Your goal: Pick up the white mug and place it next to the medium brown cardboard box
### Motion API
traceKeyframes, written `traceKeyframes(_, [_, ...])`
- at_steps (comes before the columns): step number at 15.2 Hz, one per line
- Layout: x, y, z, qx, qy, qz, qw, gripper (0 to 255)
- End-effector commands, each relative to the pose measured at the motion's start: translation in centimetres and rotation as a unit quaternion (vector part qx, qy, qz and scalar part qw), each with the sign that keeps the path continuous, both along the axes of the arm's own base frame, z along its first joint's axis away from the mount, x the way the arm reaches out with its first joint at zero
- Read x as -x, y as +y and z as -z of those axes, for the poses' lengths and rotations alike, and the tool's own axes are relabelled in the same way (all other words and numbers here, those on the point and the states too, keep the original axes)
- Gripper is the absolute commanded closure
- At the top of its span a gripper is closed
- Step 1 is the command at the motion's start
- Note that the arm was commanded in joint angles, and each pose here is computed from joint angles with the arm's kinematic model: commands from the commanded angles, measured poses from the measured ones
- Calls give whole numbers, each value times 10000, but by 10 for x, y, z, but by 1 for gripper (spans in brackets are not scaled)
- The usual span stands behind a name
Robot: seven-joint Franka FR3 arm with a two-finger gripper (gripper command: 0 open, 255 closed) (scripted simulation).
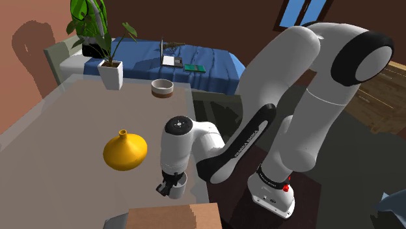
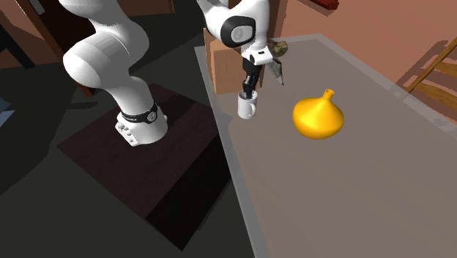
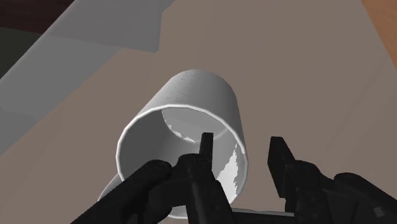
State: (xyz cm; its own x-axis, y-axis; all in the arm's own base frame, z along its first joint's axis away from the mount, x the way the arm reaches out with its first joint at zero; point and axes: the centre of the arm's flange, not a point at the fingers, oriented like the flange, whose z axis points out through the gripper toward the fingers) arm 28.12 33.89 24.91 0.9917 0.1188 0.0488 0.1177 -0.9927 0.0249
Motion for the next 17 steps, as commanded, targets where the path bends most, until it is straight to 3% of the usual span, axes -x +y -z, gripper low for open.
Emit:
traceKeyframes(1, [0,0,0,0,0,0,10000,0])
traceKeyframes(5, [0,0,0,0,0,0,10000,0])
traceKeyframes(9, [3,1,-50,0,0,0,10000,0])
traceKeyframes(17, [3,1,-50,0,0,0,10000,0])
